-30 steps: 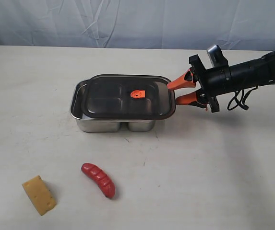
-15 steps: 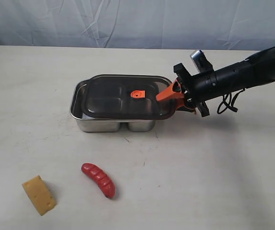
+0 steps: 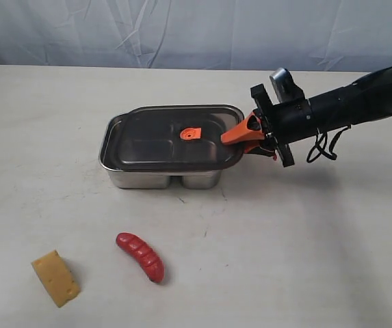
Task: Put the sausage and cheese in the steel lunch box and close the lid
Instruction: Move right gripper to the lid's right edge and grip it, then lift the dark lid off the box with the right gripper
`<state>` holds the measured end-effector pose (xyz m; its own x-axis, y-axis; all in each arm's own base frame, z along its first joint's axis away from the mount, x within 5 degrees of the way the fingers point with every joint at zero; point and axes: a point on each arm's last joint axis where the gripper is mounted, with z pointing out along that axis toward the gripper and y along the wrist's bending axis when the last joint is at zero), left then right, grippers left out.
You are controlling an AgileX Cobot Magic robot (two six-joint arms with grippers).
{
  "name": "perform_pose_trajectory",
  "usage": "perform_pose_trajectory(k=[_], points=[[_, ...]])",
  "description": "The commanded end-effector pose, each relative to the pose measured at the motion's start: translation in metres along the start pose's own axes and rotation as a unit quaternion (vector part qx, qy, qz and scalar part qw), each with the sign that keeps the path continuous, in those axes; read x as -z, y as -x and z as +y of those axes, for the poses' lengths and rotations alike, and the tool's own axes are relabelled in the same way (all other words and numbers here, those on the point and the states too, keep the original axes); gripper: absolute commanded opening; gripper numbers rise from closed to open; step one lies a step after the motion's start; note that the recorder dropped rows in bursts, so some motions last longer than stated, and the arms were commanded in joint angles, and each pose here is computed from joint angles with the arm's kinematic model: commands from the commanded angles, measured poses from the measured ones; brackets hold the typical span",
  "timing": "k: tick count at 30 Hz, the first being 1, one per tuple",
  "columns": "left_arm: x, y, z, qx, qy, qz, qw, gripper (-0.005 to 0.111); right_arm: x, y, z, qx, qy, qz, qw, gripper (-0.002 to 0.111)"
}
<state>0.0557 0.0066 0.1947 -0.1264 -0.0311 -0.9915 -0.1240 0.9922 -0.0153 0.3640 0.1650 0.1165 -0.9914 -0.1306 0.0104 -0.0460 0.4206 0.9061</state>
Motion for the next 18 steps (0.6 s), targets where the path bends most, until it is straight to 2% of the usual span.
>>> perform_pose_trajectory(k=[1,6,14,16,18], points=[[0.0,-0.001,0.0,0.003,0.001,-0.004,1.0,0.0,0.003,0.001,0.011,0.048,0.019,-0.007,0.999,-0.001],[0.0,-0.001,0.0,0.003,0.001,-0.004,1.0,0.0,0.023,0.007,0.055,0.118,0.045,-0.071,0.989,-0.001],[0.0,-0.001,0.0,-0.001,0.002,-0.004,1.0,0.0,0.05,0.017,0.114,0.209,0.068,-0.106,0.97,-0.001],[0.0,-0.001,0.0,-0.001,0.002,-0.004,1.0,0.0,0.063,0.017,0.127,0.244,0.042,-0.115,0.962,-0.001],[0.0,-0.001,0.0,-0.001,0.002,-0.004,1.0,0.0,0.079,0.019,0.137,0.279,-0.013,-0.139,0.95,-0.001]])
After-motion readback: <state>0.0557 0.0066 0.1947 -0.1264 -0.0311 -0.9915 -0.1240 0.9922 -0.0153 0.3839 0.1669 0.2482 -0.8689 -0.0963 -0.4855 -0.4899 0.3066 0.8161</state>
